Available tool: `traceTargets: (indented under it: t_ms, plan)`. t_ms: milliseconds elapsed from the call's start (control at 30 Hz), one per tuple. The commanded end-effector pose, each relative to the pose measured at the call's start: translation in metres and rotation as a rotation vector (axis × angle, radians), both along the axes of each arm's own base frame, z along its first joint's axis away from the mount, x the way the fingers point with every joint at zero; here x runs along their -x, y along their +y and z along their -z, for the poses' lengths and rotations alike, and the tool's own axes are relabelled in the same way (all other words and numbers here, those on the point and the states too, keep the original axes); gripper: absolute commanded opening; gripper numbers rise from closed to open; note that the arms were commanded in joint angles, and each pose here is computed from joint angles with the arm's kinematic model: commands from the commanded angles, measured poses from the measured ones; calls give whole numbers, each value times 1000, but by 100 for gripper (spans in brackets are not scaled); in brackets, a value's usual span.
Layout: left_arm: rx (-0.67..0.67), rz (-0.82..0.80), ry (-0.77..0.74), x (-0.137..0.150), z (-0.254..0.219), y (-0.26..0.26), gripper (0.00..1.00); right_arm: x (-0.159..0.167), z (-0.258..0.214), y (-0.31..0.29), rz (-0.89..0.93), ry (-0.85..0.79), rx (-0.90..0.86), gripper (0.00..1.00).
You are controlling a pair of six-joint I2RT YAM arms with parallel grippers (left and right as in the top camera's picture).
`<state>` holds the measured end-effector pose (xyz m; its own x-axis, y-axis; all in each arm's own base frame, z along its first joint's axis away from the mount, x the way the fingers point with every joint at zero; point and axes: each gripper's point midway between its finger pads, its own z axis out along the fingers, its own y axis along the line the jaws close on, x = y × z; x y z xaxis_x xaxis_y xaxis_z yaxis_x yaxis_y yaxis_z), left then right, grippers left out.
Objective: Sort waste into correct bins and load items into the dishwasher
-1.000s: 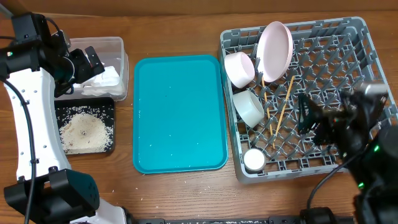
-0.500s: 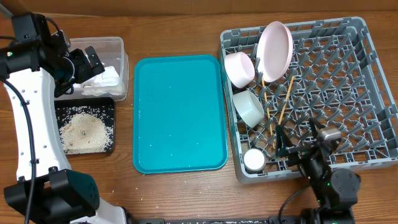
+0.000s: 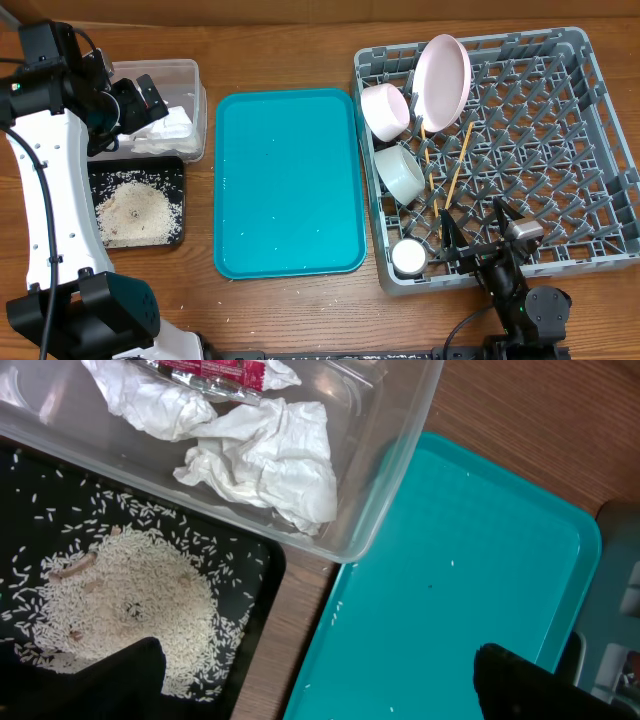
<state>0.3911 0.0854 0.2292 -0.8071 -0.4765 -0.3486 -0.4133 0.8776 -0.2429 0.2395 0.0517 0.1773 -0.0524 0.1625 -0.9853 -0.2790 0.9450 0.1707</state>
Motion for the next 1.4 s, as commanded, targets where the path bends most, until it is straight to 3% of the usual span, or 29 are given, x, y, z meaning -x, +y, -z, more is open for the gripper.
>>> traceTargets:
  t_ms: [0, 767, 933, 1033, 1200, 1367]
  plan:
    - [-17, 10, -32, -1, -12, 1, 100, -1, 2, -3, 13, -3, -3, 100]
    - [-19, 7, -28, 1, -11, 1, 100, -1, 2, -3, 13, -3, -3, 100]
    - [-84, -3, -57, 10, -25, 3, 100, -1, 2, -3, 13, -3, -3, 100]
    - [-105, 24, -153, 11, -43, -9, 100, -1, 2, -3, 13, -3, -3, 100]
    - [-193, 119, -454, -1, -66, -35, 100, -1, 2, -3, 13, -3, -3, 100]
    - [-230, 197, -667, 19, -46, -64, 100, -1, 2, -3, 13, -3, -3, 100]
